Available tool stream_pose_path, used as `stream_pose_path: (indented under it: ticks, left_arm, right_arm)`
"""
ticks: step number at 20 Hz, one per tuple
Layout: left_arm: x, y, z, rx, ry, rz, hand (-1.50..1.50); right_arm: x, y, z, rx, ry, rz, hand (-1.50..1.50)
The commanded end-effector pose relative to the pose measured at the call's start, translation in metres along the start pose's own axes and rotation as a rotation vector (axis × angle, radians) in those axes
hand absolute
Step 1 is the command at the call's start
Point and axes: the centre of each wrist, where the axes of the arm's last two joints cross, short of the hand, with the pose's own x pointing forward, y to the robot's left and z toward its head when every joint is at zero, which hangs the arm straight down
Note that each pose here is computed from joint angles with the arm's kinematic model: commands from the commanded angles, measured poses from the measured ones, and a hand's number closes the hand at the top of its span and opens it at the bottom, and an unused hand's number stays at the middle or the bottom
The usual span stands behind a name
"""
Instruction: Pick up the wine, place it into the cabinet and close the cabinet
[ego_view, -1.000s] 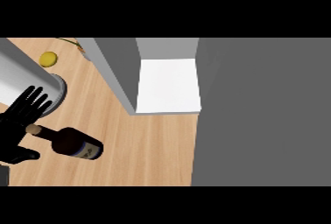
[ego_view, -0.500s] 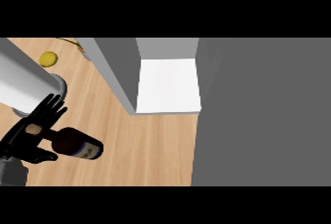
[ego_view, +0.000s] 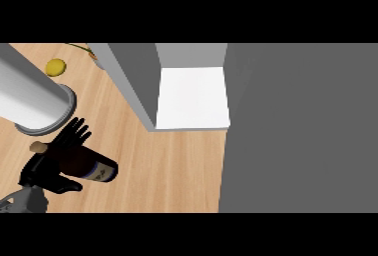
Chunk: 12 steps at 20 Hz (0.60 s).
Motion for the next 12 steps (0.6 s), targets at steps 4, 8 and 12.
stream_pose_path:
  ticks: [4, 8, 12]
  left_arm:
    - [-0.023, -0.007, -0.001, 0.001, -0.003, 0.059, -1.50]
    - [-0.035, -0.018, -0.009, 0.009, -0.003, 0.129, -1.50]
    - [-0.026, -0.004, -0.013, 0.030, -0.003, 0.198, -1.50]
  right_arm:
    - [0.052, -0.005, 0.027, 0.015, -0.083, -0.008, -1.50]
    - [0.052, -0.003, 0.032, 0.016, -0.083, -0.024, -1.50]
    - [0.050, 0.003, 0.030, 0.025, -0.070, -0.036, -1.50]
